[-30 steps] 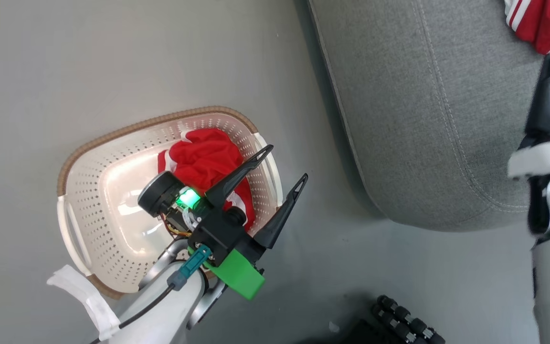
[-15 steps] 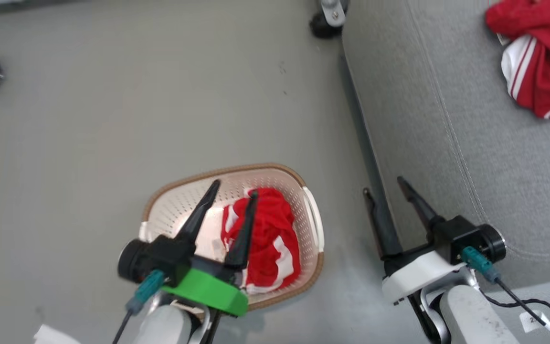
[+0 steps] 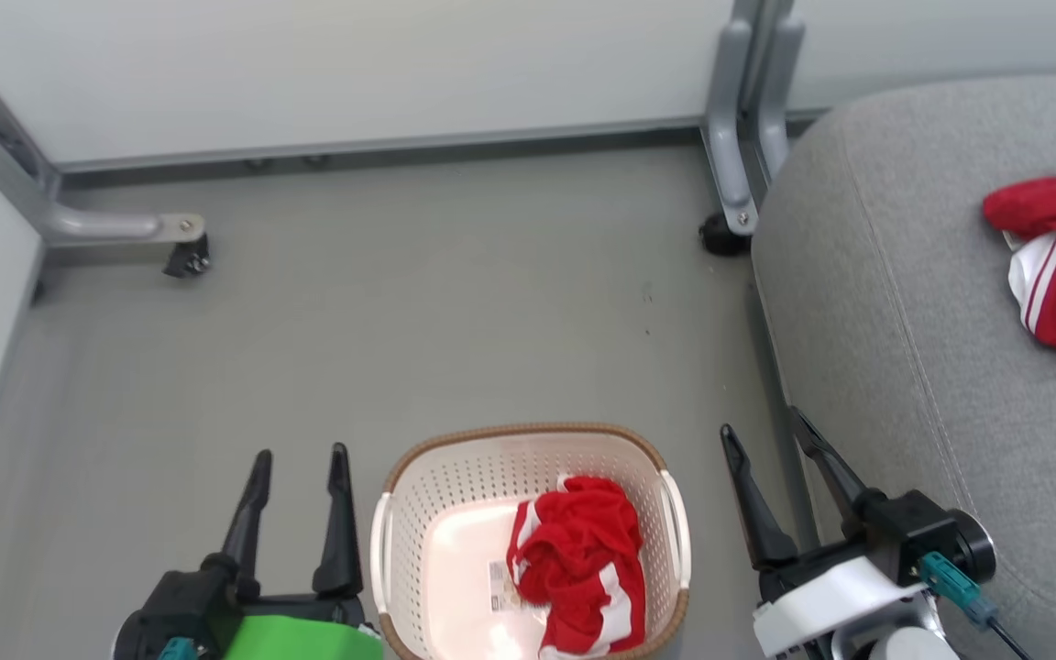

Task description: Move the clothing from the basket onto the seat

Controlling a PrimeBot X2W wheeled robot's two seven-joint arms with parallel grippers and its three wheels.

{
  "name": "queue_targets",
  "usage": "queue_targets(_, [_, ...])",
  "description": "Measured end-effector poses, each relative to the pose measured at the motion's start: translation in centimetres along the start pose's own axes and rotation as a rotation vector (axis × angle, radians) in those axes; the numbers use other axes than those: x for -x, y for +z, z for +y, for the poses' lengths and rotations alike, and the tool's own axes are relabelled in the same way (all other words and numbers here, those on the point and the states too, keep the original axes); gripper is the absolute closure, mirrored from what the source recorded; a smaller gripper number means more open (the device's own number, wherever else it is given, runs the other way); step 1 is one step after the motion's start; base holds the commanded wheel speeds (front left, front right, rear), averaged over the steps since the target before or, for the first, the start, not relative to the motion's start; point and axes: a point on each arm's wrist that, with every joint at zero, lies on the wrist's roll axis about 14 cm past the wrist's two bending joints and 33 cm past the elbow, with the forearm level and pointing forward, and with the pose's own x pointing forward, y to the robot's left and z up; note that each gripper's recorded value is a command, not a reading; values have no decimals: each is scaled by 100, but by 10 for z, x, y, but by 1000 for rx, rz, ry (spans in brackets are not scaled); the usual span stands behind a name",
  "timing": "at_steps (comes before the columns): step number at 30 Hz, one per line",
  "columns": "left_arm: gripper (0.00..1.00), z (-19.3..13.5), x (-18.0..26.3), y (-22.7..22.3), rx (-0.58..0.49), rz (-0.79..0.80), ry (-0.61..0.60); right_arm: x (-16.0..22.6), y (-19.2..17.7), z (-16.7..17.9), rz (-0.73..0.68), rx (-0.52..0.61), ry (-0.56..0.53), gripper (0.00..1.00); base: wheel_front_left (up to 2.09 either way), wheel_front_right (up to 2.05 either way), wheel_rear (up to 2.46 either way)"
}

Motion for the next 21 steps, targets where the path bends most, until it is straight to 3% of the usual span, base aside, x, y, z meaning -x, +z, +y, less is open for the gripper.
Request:
queue_targets(10, [0,5,42,37,-76,-116,24,38,16,-10,-47,-2,-72,0,0,0,0])
queue_targets(21, [0,-6,61,22,-108,-73,-17,57,14,6,-43,4,-43,0,0,0,0])
